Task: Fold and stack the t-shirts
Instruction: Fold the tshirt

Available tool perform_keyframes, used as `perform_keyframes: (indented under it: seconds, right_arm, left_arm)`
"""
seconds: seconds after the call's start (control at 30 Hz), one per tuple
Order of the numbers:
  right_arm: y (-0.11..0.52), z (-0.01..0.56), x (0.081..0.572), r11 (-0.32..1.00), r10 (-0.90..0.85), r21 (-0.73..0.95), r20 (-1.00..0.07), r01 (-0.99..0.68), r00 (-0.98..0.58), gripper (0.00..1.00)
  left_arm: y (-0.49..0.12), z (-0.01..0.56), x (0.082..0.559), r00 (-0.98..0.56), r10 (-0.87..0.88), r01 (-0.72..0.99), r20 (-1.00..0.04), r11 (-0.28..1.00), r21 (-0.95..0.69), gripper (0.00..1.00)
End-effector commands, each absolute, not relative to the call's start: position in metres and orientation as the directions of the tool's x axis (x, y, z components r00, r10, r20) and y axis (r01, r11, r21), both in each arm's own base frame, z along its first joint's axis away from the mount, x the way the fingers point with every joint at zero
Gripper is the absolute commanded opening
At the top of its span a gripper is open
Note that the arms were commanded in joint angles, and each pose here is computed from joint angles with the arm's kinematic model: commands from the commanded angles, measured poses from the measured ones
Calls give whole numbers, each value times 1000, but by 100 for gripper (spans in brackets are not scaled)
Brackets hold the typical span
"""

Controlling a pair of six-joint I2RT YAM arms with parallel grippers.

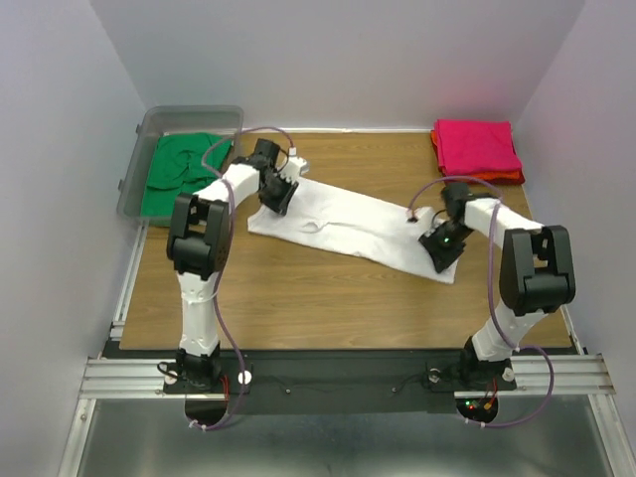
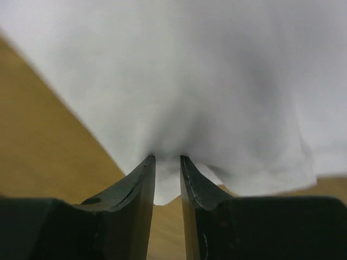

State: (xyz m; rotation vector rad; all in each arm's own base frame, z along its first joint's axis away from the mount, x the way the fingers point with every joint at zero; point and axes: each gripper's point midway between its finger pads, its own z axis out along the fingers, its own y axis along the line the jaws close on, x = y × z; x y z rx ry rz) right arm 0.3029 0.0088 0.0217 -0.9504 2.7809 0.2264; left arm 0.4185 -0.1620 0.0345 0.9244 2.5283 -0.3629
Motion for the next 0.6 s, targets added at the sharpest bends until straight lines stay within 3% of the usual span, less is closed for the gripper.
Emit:
perform_keyframes:
  seconds: [0.0, 0.03, 0.1, 0.23, 0.27, 0.33, 0.37, 0.57]
  right_arm:
    - [86, 51, 215, 510, -800, 296, -182, -808, -571, 31]
    - [106, 75, 221, 476, -779, 338, -267, -812, -568, 31]
    - [113, 96, 239, 505, -740, 319, -318, -802, -592, 32]
    - [103, 102, 278, 559, -713, 248, -343, -791, -612, 32]
    - [96, 93, 289, 584, -712, 206, -333, -785, -618, 32]
    - [88, 76, 296, 612, -712, 178, -300, -771, -635, 31]
    - [86, 64, 302, 622, -714, 167, -281, -765, -641, 31]
    - [81, 27, 290, 638, -711, 213, -204, -740, -673, 28]
  left_arm:
    - [-159, 65, 497, -644, 549, 641, -533, 767, 16, 33]
    - [-166, 108, 528, -582, 531, 639, -616, 767, 58, 35]
    - [-169, 128, 543, -555, 523, 635, -647, 769, 76, 40]
    - [-179, 169, 535, -519, 464, 630, -718, 775, 45, 41]
    - [-186, 150, 517, -553, 459, 651, -695, 759, -16, 41]
    - [-203, 164, 498, -516, 445, 680, -732, 733, -34, 42]
    - [-205, 139, 480, -575, 430, 657, -696, 750, -78, 42]
    - [-218, 97, 442, -662, 395, 603, -637, 785, -141, 38]
